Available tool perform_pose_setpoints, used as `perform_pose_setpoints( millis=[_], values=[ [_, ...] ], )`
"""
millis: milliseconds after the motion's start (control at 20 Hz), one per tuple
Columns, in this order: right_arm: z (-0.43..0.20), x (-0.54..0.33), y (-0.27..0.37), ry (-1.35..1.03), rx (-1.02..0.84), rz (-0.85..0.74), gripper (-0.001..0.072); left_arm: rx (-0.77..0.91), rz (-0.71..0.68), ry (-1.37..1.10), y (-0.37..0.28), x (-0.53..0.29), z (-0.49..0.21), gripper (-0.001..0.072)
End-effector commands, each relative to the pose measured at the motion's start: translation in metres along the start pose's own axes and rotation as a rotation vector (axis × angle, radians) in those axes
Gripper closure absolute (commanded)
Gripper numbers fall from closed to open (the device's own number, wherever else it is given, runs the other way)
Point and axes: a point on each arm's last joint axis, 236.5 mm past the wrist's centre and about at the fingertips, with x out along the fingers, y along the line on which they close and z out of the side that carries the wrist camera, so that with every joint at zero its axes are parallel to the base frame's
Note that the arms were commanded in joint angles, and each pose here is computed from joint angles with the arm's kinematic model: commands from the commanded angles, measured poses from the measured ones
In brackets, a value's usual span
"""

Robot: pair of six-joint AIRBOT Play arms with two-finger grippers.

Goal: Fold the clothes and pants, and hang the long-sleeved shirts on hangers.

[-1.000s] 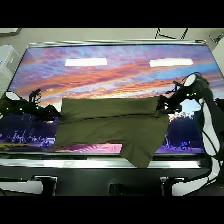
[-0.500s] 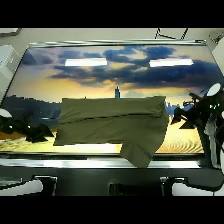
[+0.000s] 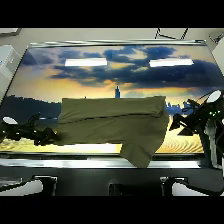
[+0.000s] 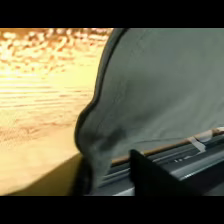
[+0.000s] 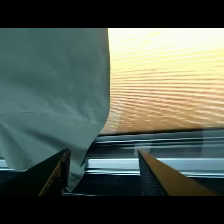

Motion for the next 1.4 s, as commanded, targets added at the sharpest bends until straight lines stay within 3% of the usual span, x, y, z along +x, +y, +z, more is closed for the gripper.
perform_pose_setpoints(
  millis=[0, 50, 200, 650, 750, 800, 850, 900, 950, 1000, 1150, 1350],
  values=[
    [-0.016, 0.019, -0.004, 0.036, 0.008, 0.006, 0.0202, 0.014, 0.002, 0.004, -0.006, 0.005, 0.000, 0.0638],
    [-0.025, 0.029, -0.007, 0.046, 0.008, 0.008, 0.0201, 0.014, 0.001, 0.006, -0.007, 0.005, -0.001, 0.0686],
    [-0.053, 0.062, 0.003, 0.072, 0.011, 0.089, 0.0157, 0.013, -0.002, 0.011, -0.007, 0.004, -0.002, 0.0687],
    [-0.076, 0.119, 0.039, 0.084, 0.136, 0.324, 0.0157, 0.024, -0.007, 0.014, -0.012, 0.000, -0.006, 0.0687],
    [-0.072, 0.121, 0.046, 0.065, 0.163, 0.361, 0.0232, 0.030, -0.005, 0.005, -0.013, -0.002, -0.005, 0.0686],
    [-0.072, 0.121, 0.047, 0.064, 0.170, 0.371, 0.0234, 0.030, -0.005, 0.004, -0.013, -0.002, -0.005, 0.0686],
    [-0.072, 0.121, 0.048, 0.066, 0.171, 0.374, 0.0290, 0.030, -0.005, 0.004, -0.013, -0.002, -0.005, 0.0686],
    [-0.073, 0.122, 0.048, 0.071, 0.169, 0.373, 0.0397, 0.030, -0.005, 0.004, -0.013, -0.002, -0.005, 0.0686],
    [-0.075, 0.121, 0.049, 0.076, 0.157, 0.377, 0.0591, 0.033, -0.005, 0.003, -0.013, -0.002, -0.005, 0.0686],
    [-0.078, 0.119, 0.051, 0.088, 0.131, 0.382, 0.0673, 0.038, -0.004, -0.001, -0.013, -0.004, -0.005, 0.0686],
    [-0.062, 0.089, 0.056, 0.049, -0.011, 0.371, 0.0674, 0.089, 0.011, -0.072, -0.023, -0.024, 0.012, 0.0687],
    [0.021, -0.003, 0.077, -0.239, -0.046, 0.351, 0.0677, 0.132, 0.000, -0.203, -0.049, -0.064, 0.051, 0.0687]
  ],
)
